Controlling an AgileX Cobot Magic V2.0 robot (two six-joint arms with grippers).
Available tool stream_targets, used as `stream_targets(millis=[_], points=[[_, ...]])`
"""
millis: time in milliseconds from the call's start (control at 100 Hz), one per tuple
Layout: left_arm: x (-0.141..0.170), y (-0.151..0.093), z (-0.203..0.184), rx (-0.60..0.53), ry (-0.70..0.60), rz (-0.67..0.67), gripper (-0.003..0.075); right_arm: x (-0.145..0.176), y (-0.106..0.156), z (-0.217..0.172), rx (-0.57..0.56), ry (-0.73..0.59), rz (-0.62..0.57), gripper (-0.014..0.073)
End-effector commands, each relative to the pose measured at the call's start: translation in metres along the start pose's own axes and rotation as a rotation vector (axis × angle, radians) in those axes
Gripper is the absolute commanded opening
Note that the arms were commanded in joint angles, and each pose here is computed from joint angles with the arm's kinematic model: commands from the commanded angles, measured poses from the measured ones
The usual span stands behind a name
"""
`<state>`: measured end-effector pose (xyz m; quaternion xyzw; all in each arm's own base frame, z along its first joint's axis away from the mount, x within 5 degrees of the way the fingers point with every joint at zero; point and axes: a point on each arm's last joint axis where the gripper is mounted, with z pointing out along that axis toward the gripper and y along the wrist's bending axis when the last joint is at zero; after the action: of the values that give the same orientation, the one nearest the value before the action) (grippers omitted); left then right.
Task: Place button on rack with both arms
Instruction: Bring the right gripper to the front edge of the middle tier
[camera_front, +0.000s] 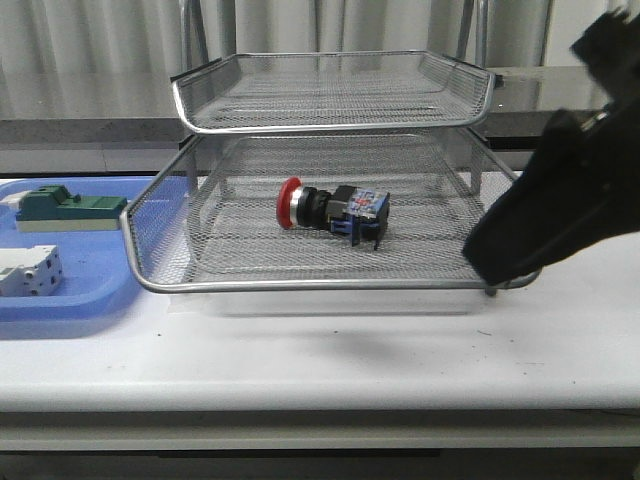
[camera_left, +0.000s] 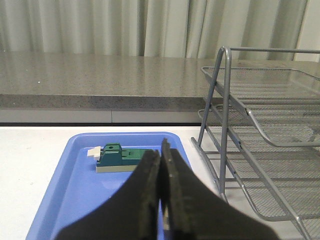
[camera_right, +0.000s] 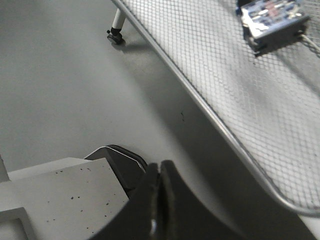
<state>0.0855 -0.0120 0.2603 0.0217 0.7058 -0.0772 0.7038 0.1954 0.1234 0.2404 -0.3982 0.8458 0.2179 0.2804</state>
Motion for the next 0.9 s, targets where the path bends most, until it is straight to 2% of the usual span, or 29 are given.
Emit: stream_targets(millis=[0, 320, 590, 890], points=[[-0.016, 0.002, 0.0, -0.024, -0.098, -0.017, -0.002, -0.015, 0.001, 0.008, 0.037, -0.052, -0.042, -0.0067], [-0.016, 0.002, 0.0, -0.024, -0.098, -0.017, -0.002, -0.008, 0.002, 0.067, 0.065, 0.071, -0.131, -0.0067], [-0.016, 0.002, 0.0, -0.024, -0.098, -0.017, -0.002, -0.013, -0.009, 0.078, 0.142, 0.044, -0.129, -0.0067], [-0.016, 0.002, 0.0, -0.024, -0.098, -0.017, -0.002, -0.048, -0.021, 0.08, 0.211, -0.059, -0.149, -0.0067]])
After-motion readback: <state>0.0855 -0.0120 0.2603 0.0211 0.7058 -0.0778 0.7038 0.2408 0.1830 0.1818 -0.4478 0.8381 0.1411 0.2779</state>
